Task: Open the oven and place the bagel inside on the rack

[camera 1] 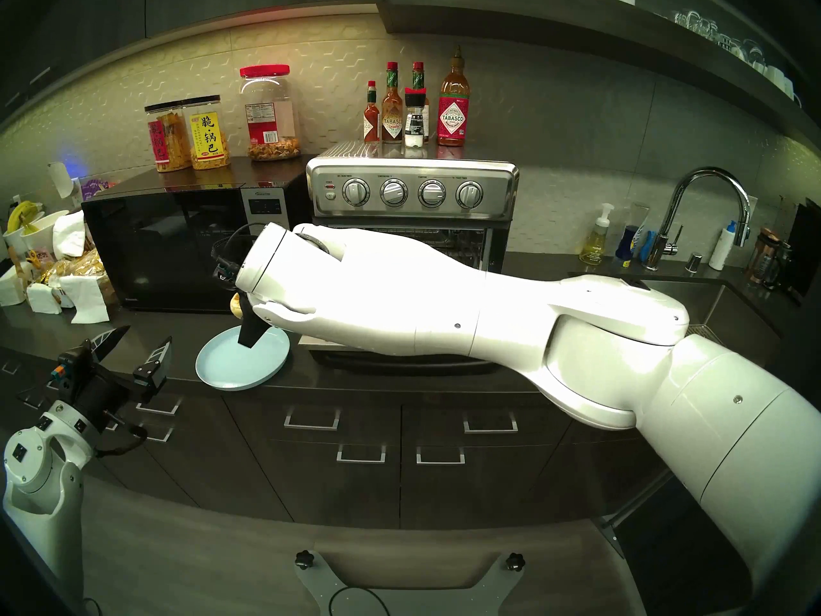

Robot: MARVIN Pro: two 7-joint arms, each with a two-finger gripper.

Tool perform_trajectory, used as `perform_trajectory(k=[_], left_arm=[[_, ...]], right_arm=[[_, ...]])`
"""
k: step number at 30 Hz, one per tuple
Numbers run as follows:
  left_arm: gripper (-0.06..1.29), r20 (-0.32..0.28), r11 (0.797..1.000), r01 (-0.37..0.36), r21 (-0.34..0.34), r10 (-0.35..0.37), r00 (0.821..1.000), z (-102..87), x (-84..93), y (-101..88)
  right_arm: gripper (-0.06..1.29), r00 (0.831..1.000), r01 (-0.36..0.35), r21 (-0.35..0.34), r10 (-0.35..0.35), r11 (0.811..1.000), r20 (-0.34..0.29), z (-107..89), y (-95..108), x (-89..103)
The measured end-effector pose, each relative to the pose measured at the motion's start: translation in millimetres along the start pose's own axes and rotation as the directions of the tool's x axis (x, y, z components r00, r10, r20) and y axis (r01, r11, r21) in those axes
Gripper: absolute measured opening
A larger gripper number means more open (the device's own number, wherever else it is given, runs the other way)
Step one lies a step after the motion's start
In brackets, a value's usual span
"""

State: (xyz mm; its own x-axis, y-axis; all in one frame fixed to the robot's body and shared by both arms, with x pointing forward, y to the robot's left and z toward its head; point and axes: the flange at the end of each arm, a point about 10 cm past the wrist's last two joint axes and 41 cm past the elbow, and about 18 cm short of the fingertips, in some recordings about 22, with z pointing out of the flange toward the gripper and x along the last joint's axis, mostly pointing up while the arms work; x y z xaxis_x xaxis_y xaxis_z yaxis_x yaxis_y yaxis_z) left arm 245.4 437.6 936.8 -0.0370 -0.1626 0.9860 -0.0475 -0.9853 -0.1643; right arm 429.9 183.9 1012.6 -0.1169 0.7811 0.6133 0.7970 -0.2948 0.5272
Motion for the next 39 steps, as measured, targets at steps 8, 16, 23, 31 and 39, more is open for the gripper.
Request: perform_trajectory(k=[8,16,23,31,39], left_arm=[[1.27,0.000,1.000,0.000,0.000,0.000,1.000,0.0,0.0,0.0],[1.27,0.000,1.000,0.000,0.000,0.000,1.000,0.0,0.0,0.0],[1.27,0.000,1.000,0.000,0.000,0.000,1.000,0.0,0.0,0.0],[1.27,0.000,1.000,0.000,0.000,0.000,1.000,0.0,0.0,0.0],[1.27,0.000,1.000,0.000,0.000,0.000,1.000,0.0,0.0,0.0]], right_arm=[[0.36,1.000,-0.005,-0.040,0.004,0.999,-0.023,-14.9,4,-21.6],[0.36,0.999,-0.012,-0.085,0.007,0.996,-0.049,-33.9,7,-44.2],[0.36,0.997,-0.031,-0.116,0.023,0.993,-0.073,-49.9,8,-59.4],[0.36,0.997,-0.057,-0.169,0.046,0.984,-0.067,-56.6,14,-84.9],[0.36,0.997,-0.062,-0.224,0.052,0.973,-0.052,-53.4,19,-104.5]])
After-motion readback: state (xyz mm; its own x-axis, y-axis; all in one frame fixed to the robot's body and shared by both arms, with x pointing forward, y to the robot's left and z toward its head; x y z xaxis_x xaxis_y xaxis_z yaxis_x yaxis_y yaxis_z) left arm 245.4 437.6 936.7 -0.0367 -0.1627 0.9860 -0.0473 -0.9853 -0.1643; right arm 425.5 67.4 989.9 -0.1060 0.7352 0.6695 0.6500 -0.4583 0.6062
